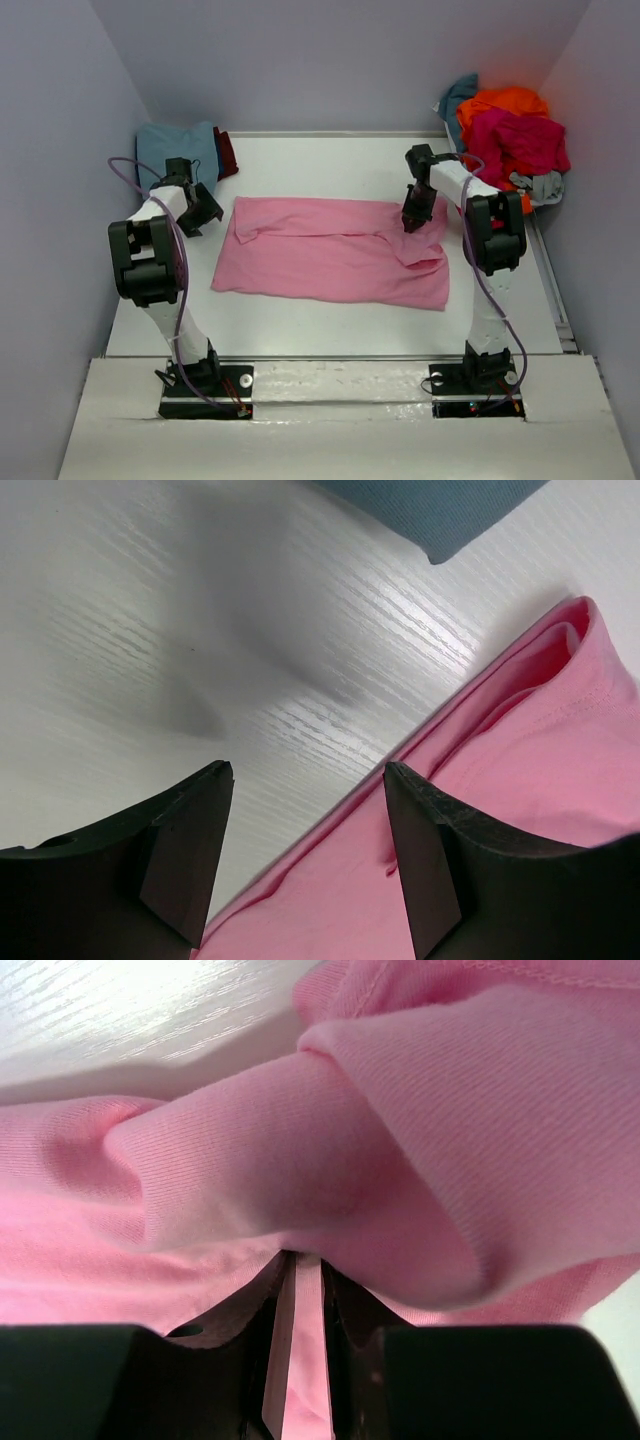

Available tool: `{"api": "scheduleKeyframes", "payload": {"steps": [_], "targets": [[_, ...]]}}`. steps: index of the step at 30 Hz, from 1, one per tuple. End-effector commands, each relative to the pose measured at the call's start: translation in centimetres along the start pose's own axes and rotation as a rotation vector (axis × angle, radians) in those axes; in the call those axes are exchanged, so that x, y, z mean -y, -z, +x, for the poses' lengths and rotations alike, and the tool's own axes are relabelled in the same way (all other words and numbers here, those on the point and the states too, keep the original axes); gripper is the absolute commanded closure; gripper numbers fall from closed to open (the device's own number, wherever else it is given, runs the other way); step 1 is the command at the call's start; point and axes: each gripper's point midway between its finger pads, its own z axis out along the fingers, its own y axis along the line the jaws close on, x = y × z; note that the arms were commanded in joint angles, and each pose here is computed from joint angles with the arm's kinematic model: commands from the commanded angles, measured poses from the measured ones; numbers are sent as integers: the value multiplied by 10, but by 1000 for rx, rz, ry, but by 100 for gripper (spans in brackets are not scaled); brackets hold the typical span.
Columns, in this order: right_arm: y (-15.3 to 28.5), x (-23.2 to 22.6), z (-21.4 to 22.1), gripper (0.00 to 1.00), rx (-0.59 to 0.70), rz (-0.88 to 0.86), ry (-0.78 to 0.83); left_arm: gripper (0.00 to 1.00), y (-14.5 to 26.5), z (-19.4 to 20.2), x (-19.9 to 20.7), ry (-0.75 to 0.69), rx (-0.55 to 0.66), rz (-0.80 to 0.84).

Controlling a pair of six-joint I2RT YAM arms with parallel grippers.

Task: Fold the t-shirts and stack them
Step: Fold the tshirt

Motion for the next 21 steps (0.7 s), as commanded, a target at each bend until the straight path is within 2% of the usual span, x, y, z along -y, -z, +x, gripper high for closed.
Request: {"api": "scheduleKeyframes", "payload": {"steps": [1, 3, 10, 15, 21], "targets": [[-20, 3, 3, 77, -20, 11, 39, 27, 20, -16, 12, -24, 63, 27], [-21, 2, 4, 77, -23, 6, 40, 27, 26, -23, 16, -53, 106, -8], [-17, 2, 3, 78, -17, -2, 52, 27, 49, -31, 74, -217, 199, 22], [-18, 4, 5, 77, -18, 1, 51, 27, 46, -23, 109, -297, 159, 48], [-17, 4, 4, 77, -12, 3, 51, 27, 36, -2, 125, -351, 93, 93]]}}
